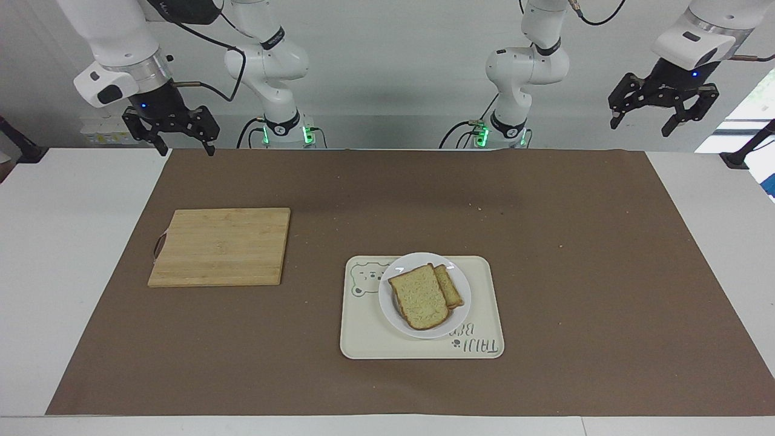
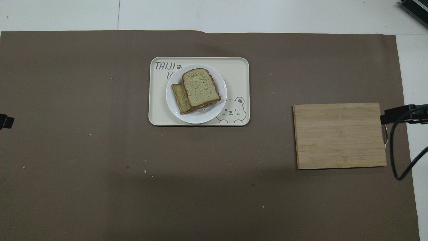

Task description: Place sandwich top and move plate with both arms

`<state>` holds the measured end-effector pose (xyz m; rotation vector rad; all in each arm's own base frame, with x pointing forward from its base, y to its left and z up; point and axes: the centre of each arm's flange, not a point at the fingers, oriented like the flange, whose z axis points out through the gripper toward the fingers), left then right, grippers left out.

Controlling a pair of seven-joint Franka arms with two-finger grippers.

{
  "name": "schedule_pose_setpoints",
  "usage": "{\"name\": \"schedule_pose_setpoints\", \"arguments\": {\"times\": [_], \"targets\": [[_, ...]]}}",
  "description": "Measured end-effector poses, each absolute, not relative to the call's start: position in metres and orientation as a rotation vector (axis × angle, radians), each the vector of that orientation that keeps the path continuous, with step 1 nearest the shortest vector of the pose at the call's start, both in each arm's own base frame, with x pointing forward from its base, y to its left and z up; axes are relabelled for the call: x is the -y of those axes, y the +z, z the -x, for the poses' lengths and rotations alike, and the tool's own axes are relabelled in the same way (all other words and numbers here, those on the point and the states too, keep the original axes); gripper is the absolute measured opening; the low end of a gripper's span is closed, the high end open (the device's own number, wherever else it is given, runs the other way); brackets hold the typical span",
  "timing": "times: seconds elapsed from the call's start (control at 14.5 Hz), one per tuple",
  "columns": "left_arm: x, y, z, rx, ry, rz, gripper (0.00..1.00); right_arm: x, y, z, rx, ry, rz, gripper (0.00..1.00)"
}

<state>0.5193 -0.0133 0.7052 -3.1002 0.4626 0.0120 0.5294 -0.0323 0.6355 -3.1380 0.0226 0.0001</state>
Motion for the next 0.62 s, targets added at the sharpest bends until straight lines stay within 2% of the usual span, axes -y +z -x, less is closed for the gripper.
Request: {"name": "schedule_pose_setpoints", "arguments": {"times": [0.62], "targets": [[0.0202, 0.7046, -0.5135, -0.253, 0.03, 3.124, 1.0, 0.0325, 0.6355, -0.5292, -0.023, 0.001, 3.138, 1.0]]}}
